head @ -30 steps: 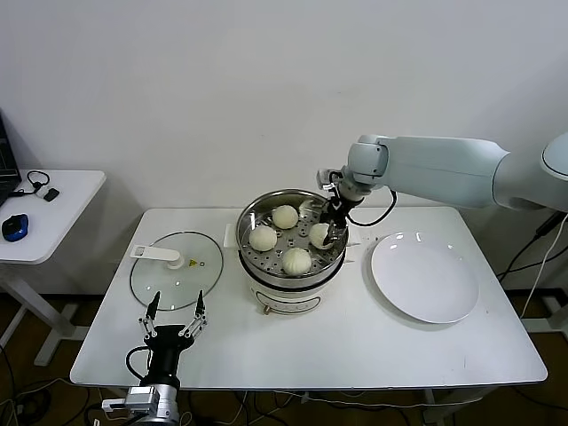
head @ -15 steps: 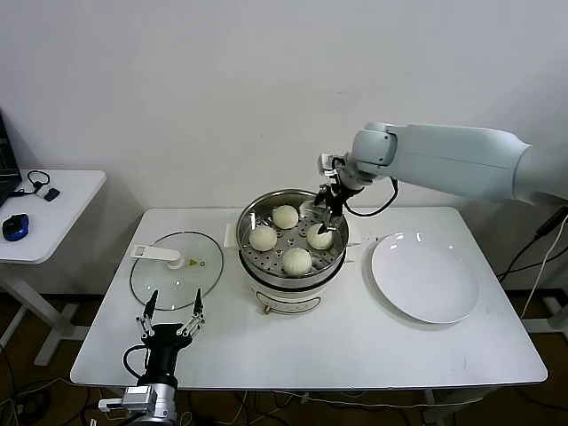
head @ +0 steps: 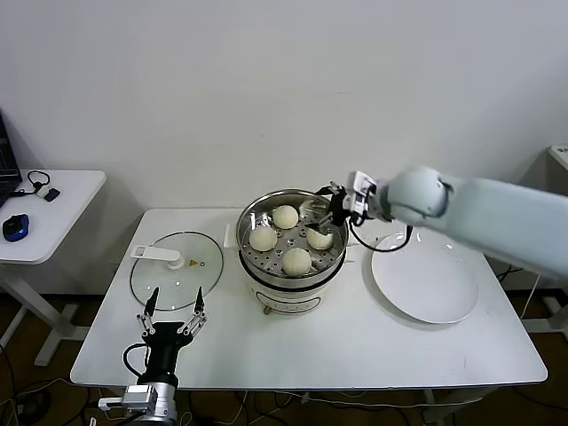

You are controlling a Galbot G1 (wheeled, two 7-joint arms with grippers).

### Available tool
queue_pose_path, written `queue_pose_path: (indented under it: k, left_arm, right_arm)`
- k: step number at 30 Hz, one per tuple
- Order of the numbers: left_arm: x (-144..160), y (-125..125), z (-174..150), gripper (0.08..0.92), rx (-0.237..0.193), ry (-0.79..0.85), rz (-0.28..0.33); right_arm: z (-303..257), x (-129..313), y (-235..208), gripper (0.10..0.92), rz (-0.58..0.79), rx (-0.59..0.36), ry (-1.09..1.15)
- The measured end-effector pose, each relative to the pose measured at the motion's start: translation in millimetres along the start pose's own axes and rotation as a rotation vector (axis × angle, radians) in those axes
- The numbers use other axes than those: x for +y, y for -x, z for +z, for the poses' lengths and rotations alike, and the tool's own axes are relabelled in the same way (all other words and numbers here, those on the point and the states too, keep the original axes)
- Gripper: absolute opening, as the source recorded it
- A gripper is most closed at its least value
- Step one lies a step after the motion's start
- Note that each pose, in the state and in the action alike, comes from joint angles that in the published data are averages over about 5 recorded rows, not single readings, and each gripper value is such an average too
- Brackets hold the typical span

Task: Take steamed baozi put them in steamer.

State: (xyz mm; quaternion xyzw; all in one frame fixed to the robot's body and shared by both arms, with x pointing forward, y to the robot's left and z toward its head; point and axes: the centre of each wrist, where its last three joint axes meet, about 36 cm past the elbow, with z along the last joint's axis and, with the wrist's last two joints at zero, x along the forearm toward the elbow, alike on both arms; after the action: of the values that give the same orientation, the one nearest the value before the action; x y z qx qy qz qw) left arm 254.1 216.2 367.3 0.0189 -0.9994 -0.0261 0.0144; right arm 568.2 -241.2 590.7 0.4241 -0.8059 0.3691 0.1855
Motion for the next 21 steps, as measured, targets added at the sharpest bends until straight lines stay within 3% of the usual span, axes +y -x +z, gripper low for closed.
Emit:
queue_pose_path:
  k: [8,17,21]
  left_arm:
    - [1.3,-3.1,-1.6,0.823,-0.004,0.014,0.003]
    - [1.6,-8.6,0.7,0.823,-0.003,0.03,0.004]
    - [0.4,-11.0,1.6,0.823,-0.003,0.035,0.006]
  right_arm:
    - [29.8,60.3,-31.9,0.823,0.221,-0.228,0.12]
    - [47.5,112.9,-31.6,0.823,0.401,-0.553,0.266]
    - [77.9,140.8,-34.8,0.823,0.526,-0.649,0.386]
